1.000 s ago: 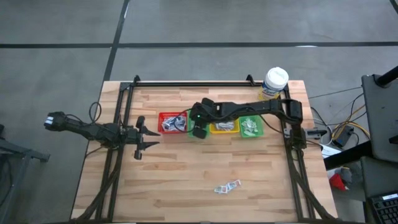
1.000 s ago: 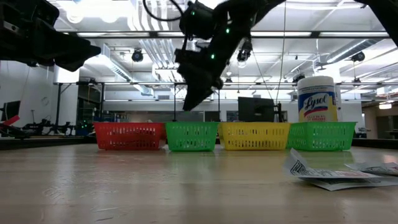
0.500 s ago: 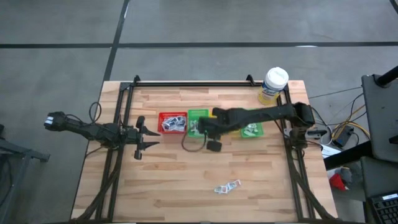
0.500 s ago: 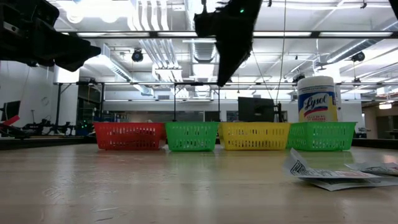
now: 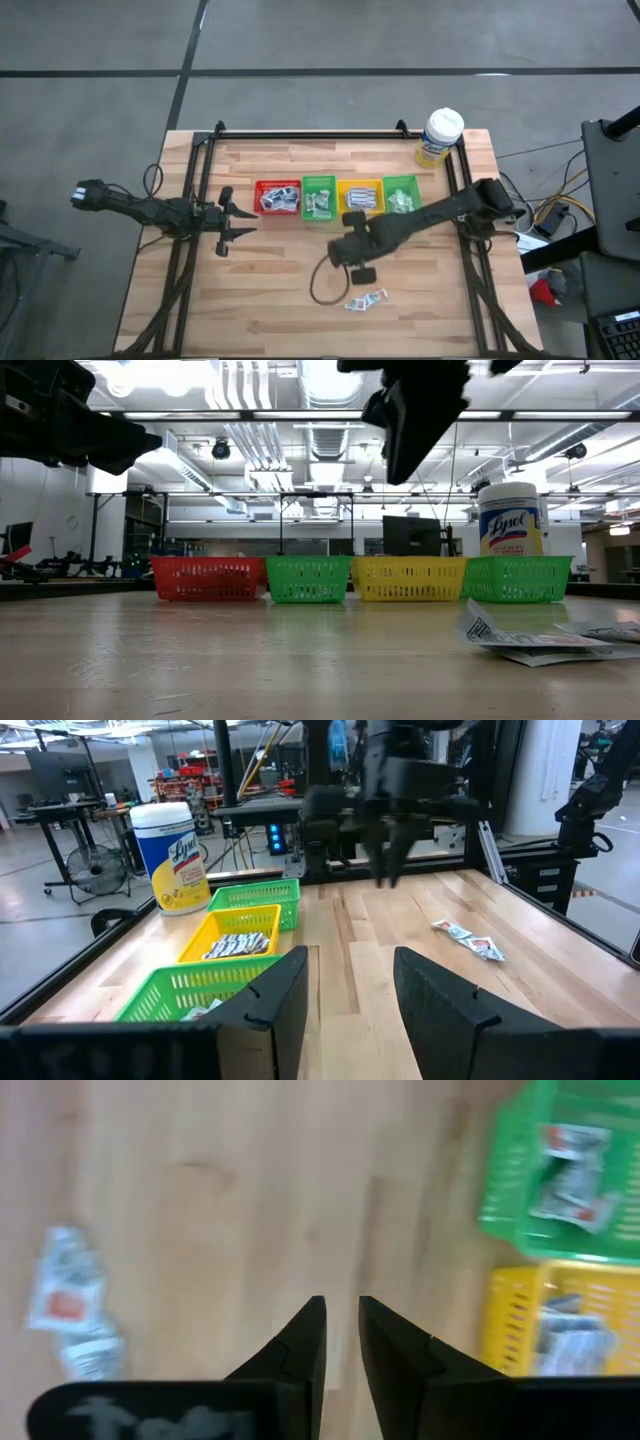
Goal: Pick & Place First Aid Supplies
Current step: Put the ointment pack into the left green basket
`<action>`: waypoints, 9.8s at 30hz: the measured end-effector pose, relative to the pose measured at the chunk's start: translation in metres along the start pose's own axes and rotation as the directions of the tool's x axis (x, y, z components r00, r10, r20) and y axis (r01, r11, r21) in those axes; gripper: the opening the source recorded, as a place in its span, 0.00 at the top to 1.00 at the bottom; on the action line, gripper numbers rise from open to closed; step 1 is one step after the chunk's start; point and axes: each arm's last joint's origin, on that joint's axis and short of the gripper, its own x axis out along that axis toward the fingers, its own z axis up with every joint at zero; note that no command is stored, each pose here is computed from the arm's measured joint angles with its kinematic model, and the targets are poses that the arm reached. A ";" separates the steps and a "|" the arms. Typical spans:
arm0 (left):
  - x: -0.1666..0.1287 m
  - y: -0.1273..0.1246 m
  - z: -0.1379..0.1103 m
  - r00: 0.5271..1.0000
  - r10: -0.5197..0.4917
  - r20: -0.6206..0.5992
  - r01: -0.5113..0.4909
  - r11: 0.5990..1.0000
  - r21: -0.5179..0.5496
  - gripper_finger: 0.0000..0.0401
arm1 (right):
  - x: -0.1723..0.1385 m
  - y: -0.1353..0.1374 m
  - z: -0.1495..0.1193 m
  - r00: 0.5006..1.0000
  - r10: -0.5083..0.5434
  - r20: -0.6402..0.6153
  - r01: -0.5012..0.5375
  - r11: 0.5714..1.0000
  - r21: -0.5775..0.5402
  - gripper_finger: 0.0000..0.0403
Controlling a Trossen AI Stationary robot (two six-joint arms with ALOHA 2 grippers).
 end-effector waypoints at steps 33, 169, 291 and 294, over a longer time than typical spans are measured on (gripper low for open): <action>0.000 0.000 0.000 1.000 0.000 -0.002 0.000 1.000 -0.006 0.62 | 0.016 0.086 0.001 0.947 0.316 0.049 -0.302 0.934 -0.190 0.78; 0.000 0.000 0.000 1.000 0.001 0.000 -0.001 1.000 -0.006 0.62 | 0.015 -0.127 0.068 0.880 -0.473 0.035 0.382 0.751 0.539 0.98; 0.000 0.000 0.000 1.000 0.001 0.002 -0.001 1.000 -0.005 0.62 | -0.017 0.008 0.016 0.913 0.301 -0.274 -0.298 0.953 0.055 0.83; 0.000 0.000 0.000 1.000 0.001 0.002 -0.001 1.000 -0.005 0.62 | -0.021 0.027 0.012 0.910 0.296 -0.291 -0.302 0.953 0.025 0.84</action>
